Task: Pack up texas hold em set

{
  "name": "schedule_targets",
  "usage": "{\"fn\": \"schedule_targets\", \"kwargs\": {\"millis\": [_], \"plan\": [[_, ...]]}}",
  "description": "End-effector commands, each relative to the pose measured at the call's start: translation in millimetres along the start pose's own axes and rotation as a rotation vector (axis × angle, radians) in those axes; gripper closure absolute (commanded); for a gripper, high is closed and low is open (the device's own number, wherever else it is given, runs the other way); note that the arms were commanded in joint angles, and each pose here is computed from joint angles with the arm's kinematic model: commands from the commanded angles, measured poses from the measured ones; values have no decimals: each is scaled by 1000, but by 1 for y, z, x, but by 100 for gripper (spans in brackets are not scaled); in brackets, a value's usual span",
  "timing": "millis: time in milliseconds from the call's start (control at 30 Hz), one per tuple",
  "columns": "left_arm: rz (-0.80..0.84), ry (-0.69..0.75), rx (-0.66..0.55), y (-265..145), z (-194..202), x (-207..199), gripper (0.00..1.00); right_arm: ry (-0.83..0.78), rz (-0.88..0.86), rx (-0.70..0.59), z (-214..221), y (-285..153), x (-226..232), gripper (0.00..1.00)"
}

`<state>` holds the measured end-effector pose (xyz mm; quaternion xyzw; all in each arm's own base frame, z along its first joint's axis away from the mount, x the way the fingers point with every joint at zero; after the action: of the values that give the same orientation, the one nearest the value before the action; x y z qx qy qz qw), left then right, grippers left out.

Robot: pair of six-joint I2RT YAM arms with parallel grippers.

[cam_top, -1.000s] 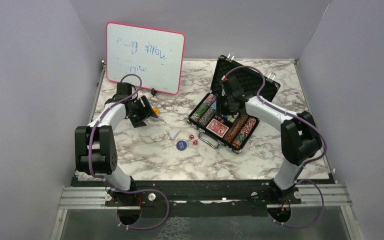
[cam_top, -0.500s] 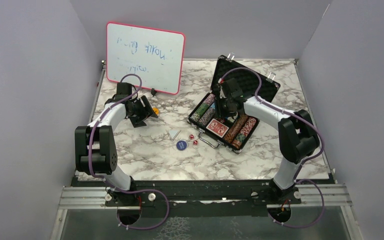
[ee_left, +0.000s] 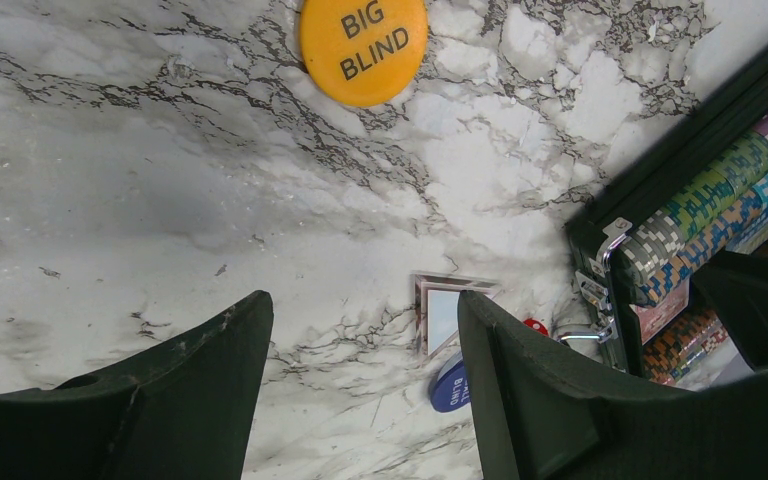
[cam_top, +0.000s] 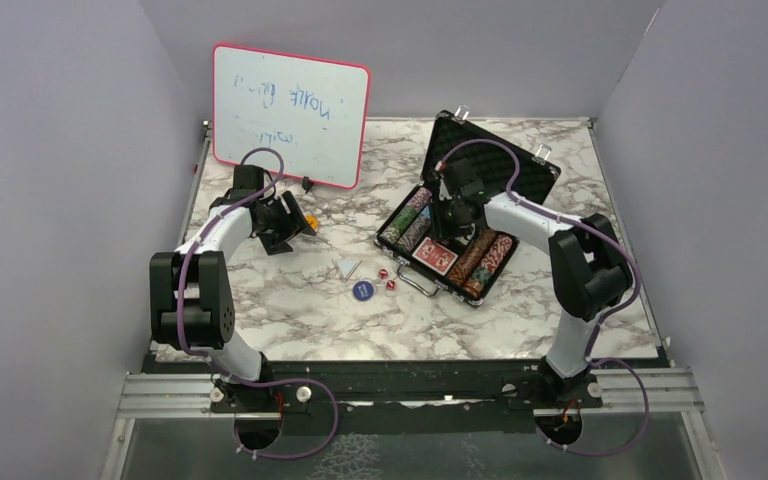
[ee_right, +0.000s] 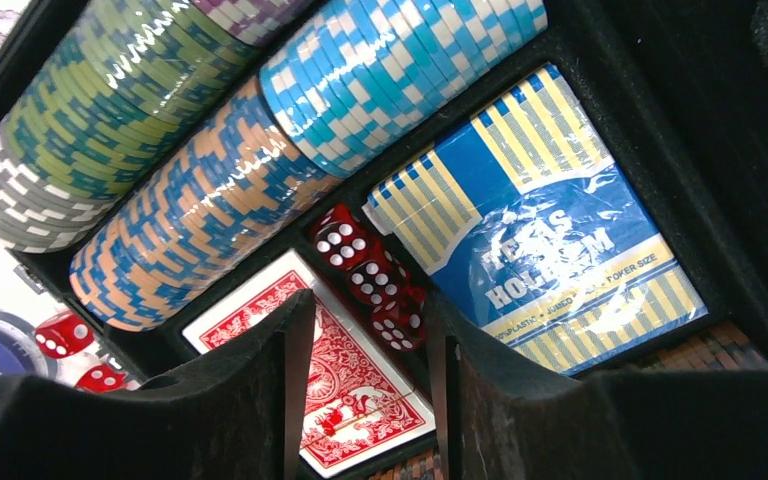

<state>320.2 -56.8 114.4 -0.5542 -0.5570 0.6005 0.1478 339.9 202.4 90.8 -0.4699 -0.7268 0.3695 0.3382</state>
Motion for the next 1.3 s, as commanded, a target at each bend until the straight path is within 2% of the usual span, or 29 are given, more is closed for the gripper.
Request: {"fn": "schedule_targets", "kwargs": {"millis": [0, 333, 500, 700, 867, 1067, 1267], "plan": [[32, 29, -24, -4, -6, -8, 29, 5, 0, 81, 19, 12, -3, 50], [30, 30, -26, -4, -6, -7, 29, 15, -5, 68, 15, 15, -2, 41], [30, 30, -26, -4, -6, -7, 29, 30, 44, 4, -2, -1, -5, 36], [29, 32, -28, -5, -6, -7, 29, 39, 78, -77, -17, -25, -7, 37], [27, 32, -29, -5, -6, -7, 29, 41, 90, -76, -14, -27, -9, 45], [28, 33, -30, -5, -6, -7, 29, 39, 61, -40, -4, -23, -7, 70], [25, 32, -27, -4, -5, -6, 29, 32, 68, -12, 4, -20, -9, 82]]}}
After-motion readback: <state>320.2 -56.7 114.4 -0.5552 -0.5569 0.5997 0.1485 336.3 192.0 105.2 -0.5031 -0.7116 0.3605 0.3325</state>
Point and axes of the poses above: each gripper's point midway between its finger pads, its own y axis out along the fingers, its own x axis along the line the jaws close on, z = x × y, the point moved 5 cm from there along -y, back along the fingers, and after that the axes turned 2 degrees about -y, right-handed, at the moved point
